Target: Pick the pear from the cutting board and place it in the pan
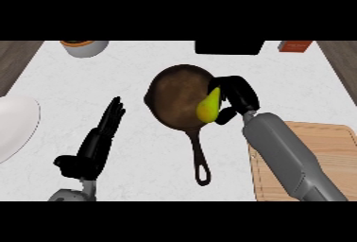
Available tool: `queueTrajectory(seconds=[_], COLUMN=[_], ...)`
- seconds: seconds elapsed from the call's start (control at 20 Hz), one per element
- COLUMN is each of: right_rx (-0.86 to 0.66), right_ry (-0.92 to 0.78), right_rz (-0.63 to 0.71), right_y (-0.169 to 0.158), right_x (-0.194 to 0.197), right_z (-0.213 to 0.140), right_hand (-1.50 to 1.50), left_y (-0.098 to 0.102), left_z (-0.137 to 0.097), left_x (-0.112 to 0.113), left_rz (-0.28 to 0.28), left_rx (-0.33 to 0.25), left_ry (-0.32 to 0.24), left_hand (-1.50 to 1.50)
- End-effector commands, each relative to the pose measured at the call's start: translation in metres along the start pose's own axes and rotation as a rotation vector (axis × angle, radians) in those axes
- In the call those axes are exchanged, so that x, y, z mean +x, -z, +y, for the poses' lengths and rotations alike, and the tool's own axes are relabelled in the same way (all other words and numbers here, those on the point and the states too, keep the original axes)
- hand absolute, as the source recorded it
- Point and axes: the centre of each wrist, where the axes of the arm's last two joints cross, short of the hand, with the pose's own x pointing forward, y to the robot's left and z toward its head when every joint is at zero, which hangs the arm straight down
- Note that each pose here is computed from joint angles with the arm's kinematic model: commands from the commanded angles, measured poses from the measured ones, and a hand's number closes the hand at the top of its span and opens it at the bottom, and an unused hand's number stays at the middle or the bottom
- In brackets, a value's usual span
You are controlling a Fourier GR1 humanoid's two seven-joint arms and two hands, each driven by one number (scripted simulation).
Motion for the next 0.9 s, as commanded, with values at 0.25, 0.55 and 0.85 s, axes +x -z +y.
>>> queueTrajectory(seconds=[0.25, 0.55, 0.85], right_rx=[-0.392, -0.592, -0.746], right_ry=[0.141, 0.155, -0.039], right_rz=[0.296, 0.470, 0.544], right_y=[0.033, 0.042, 0.055], right_x=[0.115, 0.147, 0.150], right_z=[0.012, 0.010, 0.014], right_hand=[1.50, 1.50, 1.50], left_y=[0.003, 0.007, 0.006], left_z=[-0.006, -0.014, -0.012], left_x=[0.000, 0.004, 0.009], left_rz=[-0.017, -0.029, -0.054], left_rx=[-0.016, -0.056, -0.026], left_ry=[-0.003, 0.001, 0.002], left_hand=[0.00, 0.00, 0.00])
